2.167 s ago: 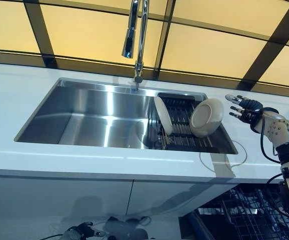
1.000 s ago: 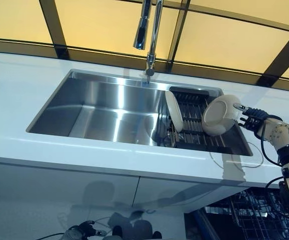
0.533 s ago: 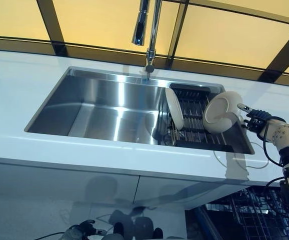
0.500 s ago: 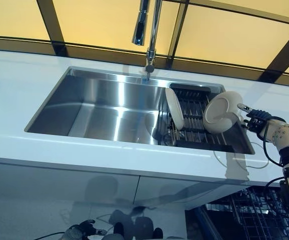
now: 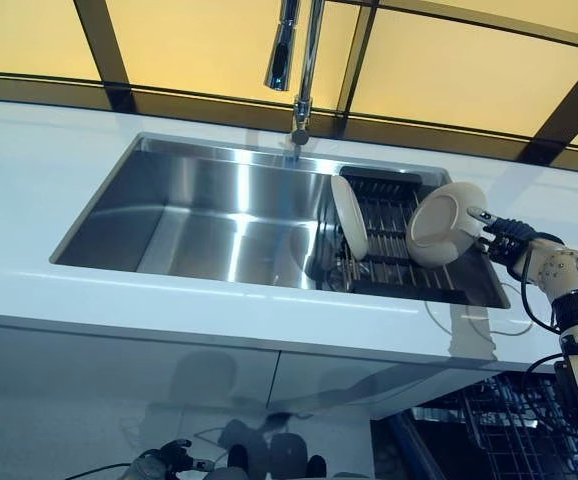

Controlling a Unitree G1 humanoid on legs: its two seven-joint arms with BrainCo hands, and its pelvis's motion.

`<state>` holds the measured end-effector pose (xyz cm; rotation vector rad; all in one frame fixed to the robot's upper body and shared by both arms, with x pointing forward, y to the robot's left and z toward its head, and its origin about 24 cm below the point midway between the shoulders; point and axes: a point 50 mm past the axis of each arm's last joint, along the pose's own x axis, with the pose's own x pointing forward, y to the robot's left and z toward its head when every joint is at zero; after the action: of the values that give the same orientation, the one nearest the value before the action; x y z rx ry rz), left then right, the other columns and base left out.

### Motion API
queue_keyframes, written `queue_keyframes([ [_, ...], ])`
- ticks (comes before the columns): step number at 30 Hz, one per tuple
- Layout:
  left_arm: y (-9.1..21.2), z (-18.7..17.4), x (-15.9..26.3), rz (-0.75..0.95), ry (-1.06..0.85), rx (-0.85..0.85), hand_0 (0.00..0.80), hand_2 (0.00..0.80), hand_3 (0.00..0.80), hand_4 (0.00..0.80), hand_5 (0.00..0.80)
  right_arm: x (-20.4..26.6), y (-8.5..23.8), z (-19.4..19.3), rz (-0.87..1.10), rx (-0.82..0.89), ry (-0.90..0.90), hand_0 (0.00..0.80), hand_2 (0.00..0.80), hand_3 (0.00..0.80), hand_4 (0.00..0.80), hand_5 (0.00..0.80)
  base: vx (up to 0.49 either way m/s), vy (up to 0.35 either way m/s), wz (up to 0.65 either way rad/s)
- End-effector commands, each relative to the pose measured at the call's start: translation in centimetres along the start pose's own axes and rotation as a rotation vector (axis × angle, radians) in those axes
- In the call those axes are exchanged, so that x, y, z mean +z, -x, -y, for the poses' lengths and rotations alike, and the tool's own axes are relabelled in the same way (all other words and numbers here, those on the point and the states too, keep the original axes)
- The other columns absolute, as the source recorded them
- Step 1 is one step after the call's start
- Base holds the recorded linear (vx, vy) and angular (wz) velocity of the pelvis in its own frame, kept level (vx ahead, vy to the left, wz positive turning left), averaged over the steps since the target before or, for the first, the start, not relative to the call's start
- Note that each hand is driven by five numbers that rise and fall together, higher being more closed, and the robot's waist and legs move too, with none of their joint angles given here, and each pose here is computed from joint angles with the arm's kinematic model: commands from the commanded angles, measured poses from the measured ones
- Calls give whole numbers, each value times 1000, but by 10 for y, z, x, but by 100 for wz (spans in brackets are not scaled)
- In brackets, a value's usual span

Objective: Take plates into dishwasher

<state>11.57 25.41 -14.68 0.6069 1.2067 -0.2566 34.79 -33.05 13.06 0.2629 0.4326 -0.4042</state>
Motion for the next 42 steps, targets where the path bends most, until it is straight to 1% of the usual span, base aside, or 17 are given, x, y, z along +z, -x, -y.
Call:
queue_keyframes([
  [1, -2, -5, 19, 47, -89, 0, 0, 0, 0, 0, 0, 46, 11, -17, 175, 44, 26, 0, 0, 0, 0, 0, 0, 0, 0],
  [11, -2, -5, 22, 56, -93, -2, 0, 0, 0, 0, 0, 47, 11, -23, 187, 40, 37, 0, 0, 0, 0, 0, 0, 0, 0],
  [25, -2, -3, 24, 62, -89, -1, 0, 0, 0, 0, 0, 37, 7, -31, 175, 31, 72, 0, 0, 0, 0, 0, 0, 0, 1],
  [32, -3, -3, 25, 64, -91, -3, 0, 0, 0, 0, 0, 40, 6, -31, 185, -6, 118, 0, 0, 0, 0, 0, 1, 2, 1],
  [40, -3, -2, 28, 70, -90, -7, 0, 0, 0, 0, 0, 44, 7, -30, 211, -103, 129, 0, 0, 0, 0, 0, 0, 0, 0],
  [41, -3, -2, 29, 72, -89, -8, 0, 0, 0, 0, 0, 45, 7, -31, 218, -116, 131, 151, 151, 151, 151, 151, 0, 0, 0],
  [42, -3, -2, 30, 74, -89, -8, 0, 0, 0, 0, 0, 46, 7, -31, 226, -132, 139, 427, 427, 427, 427, 427, 0, 0, 0],
])
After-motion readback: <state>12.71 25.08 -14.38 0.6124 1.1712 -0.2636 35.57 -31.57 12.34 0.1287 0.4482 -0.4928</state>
